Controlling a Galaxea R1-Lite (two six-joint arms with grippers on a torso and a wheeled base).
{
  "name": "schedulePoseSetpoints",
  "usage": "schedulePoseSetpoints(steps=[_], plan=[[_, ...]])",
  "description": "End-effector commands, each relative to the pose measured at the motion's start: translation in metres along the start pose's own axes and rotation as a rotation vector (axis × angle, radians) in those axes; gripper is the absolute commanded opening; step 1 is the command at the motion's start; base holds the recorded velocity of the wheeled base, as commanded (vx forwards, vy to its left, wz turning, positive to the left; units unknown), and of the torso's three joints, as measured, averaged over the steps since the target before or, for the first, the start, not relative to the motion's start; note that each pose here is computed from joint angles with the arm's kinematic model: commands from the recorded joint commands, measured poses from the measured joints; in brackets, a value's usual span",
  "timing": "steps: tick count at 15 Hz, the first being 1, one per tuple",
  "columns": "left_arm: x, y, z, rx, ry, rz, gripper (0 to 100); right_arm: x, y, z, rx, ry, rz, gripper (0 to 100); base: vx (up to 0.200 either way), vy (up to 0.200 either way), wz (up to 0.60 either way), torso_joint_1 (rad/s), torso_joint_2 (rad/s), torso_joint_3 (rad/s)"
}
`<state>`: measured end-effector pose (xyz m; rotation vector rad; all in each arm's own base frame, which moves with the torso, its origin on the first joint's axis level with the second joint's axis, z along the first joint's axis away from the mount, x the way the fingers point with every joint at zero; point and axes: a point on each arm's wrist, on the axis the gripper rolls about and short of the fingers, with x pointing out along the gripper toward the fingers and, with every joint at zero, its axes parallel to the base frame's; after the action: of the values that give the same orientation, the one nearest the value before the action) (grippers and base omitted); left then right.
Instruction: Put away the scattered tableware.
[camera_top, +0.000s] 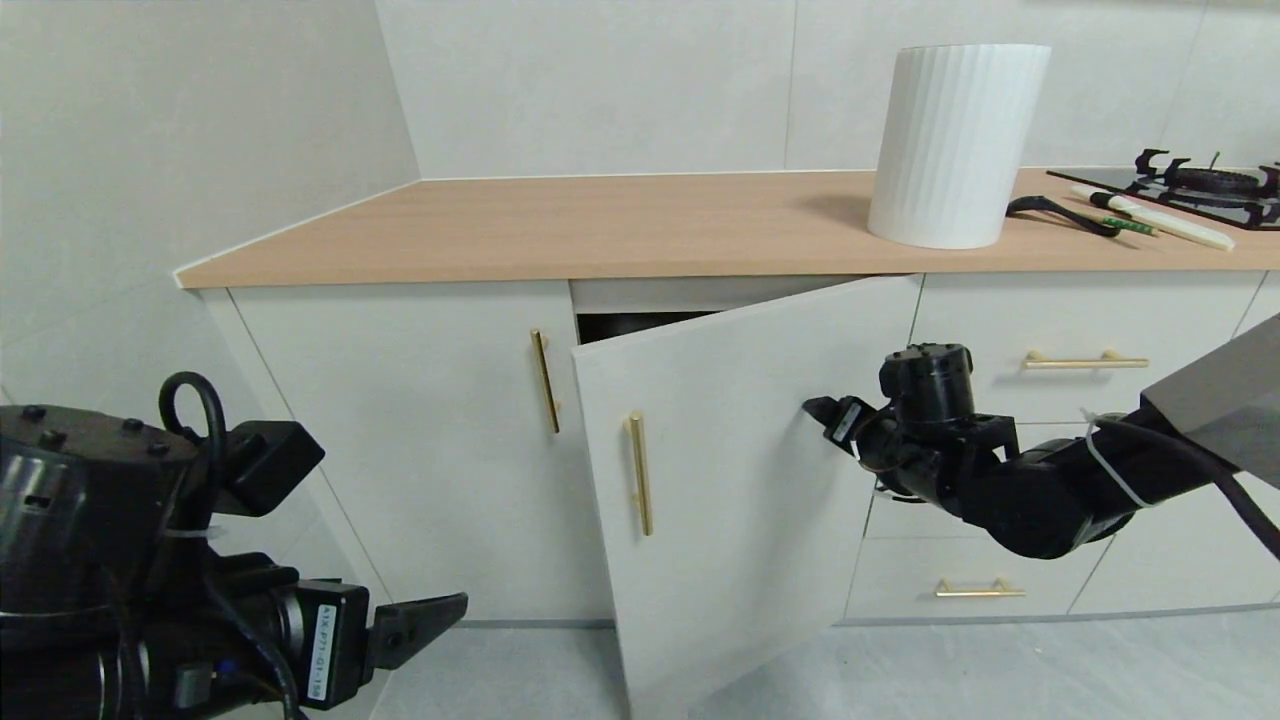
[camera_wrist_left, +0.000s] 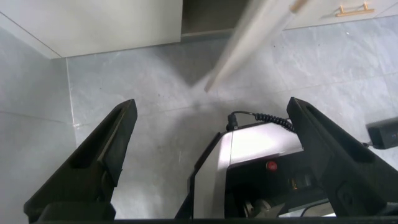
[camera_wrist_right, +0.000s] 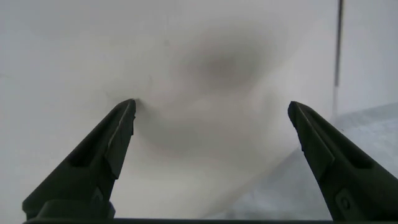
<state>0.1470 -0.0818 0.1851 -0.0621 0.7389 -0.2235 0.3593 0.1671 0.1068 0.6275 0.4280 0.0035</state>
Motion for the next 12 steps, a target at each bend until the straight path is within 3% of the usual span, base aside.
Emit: schedulePoseSetpoints(steps=[1, 7, 12], plan=[[0.000, 0.000, 0.000, -0.001, 0.001, 0.001, 100, 0.008, 0.000, 0.003, 0.022, -0.024, -0.010, 100, 0.000, 0.000, 0.00, 0.000, 0.00, 0.000], [0.001, 0.000, 0.000, -0.001, 0.004, 0.002, 100, 0.039, -0.009, 0.013, 0.082, -0.138, -0.101, 100, 0.000, 0.000, 0.00, 0.000, 0.00, 0.000], [0.001, 0.000, 0.000, -0.001, 0.004, 0.002, 100, 0.050, -0.014, 0.015, 0.089, -0.168, -0.131, 100, 0.000, 0.000, 0.00, 0.000, 0.00, 0.000]])
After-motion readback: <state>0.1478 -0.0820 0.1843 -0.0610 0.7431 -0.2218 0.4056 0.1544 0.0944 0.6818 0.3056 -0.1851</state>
